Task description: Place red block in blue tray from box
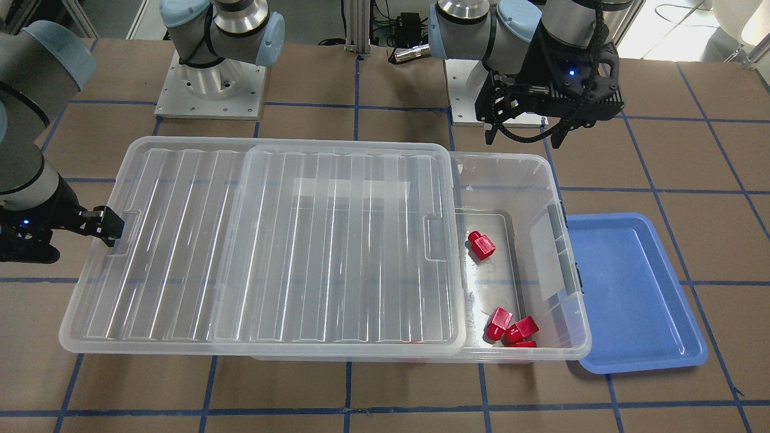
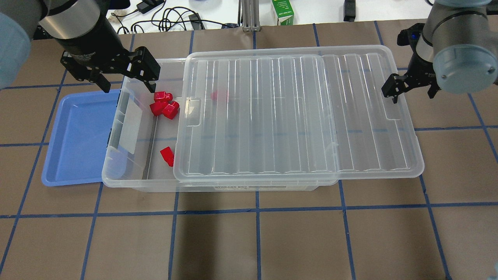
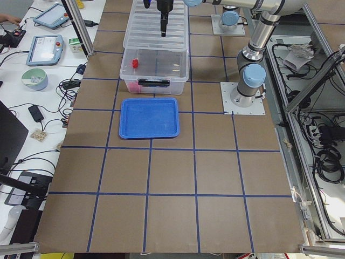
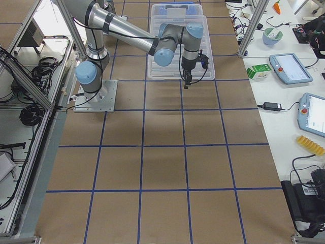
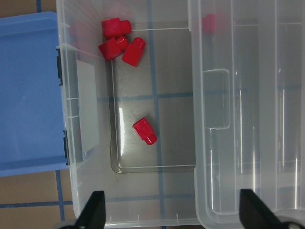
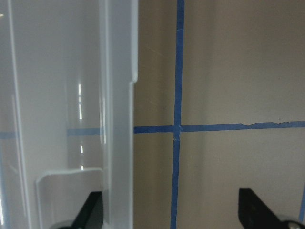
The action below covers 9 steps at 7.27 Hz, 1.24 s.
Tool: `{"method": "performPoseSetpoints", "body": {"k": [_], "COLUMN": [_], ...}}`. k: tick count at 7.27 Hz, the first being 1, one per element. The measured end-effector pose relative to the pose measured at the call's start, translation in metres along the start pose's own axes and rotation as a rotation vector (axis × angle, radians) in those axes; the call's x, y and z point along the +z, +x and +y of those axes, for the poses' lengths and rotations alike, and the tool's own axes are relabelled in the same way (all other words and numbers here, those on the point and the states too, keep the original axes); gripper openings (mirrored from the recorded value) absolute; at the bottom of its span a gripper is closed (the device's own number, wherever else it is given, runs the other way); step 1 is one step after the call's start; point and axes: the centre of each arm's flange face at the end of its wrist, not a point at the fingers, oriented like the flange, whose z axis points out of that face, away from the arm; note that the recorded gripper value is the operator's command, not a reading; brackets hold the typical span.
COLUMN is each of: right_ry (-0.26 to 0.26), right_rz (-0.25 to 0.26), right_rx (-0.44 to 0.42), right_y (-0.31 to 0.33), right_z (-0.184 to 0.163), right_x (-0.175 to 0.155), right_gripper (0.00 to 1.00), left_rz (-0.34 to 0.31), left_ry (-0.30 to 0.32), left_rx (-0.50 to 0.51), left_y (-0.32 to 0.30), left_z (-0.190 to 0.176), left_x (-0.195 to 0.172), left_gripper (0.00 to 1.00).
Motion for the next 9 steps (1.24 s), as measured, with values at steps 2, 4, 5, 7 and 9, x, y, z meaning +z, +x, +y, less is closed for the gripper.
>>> {"method": "performPoseSetpoints", "body": {"k": [2,4,5,7,9], "right_ry": [0.002,0.015,0.022,0.014,0.020], "right_rz": [0.000,0.004,0.005,-0.008,-0.134], "right_rx": [0.008,0.010,0.010,0.001,-0.031], "right_y": [0.004,0.007,0.009,0.010,-0.026], "right_z": [0.000,-0.001,-0.001,0.006,0.022], "right_x": [-0.002,-0.016,-0.031,-0.079,-0.154], "right_gripper": [1.00,1.00,1.00,1.00,1.00], "left_rz": [0.000,0.000,0.000,0.001,0.001], "left_ry": [0.000,0.000,0.000,0.000,-0.019], "left_rx": [0.000,0.000,0.000,0.000,-0.003], "left_y": [0.000,0.000,0.000,0.000,0.000], "left_z": [0.000,0.000,0.000,0.000,-0.001], "left_x": [0.000,0.000,0.000,0.000,0.009], "left_gripper": [1.00,1.00,1.00,1.00,1.00]}}
